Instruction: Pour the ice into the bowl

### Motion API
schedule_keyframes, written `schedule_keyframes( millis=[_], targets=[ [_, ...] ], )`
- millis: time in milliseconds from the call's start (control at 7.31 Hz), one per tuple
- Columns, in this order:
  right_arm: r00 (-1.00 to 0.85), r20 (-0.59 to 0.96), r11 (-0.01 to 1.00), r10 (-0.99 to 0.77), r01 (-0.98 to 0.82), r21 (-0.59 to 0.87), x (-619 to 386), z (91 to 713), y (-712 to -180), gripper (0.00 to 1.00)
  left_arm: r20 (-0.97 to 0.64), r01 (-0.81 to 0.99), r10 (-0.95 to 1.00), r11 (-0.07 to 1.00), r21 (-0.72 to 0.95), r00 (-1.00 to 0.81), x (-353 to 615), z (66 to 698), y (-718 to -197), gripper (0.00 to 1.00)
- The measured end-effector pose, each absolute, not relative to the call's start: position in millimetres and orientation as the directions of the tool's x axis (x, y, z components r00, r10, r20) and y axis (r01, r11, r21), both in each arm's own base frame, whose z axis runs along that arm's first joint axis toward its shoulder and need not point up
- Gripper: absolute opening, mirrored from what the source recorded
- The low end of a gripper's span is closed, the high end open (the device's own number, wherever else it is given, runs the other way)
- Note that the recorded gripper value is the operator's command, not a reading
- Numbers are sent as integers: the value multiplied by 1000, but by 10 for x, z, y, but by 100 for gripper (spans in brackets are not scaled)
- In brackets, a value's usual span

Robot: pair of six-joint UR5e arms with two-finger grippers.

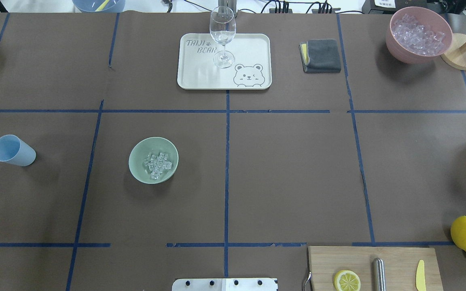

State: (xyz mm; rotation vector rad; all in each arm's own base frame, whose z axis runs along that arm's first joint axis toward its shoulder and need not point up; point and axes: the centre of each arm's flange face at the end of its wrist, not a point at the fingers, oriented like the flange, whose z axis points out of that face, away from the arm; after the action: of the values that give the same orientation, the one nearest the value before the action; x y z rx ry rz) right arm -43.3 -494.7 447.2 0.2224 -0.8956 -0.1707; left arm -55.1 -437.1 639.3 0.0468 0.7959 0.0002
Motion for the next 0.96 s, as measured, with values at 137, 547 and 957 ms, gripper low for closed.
schedule_keyframes(
  millis=[137, 547, 957],
  targets=[
    [612, 755, 964, -235, 47, 262, -859, 4034, -4998, 100, -716, 27, 4, 999, 32, 698, -592, 6381, -4359, 100],
    [497, 829, 963, -256, 54, 265, -2414, 2514, -4885, 100, -715, 36, -3, 999, 31, 699, -634, 6360, -4355, 100],
    [500, 843, 972, -197, -16, 236, -3851, 1687, -4434, 100, -712, 37, 9, 998, 49, 703, -637, 6290, -4375, 100]
  ],
)
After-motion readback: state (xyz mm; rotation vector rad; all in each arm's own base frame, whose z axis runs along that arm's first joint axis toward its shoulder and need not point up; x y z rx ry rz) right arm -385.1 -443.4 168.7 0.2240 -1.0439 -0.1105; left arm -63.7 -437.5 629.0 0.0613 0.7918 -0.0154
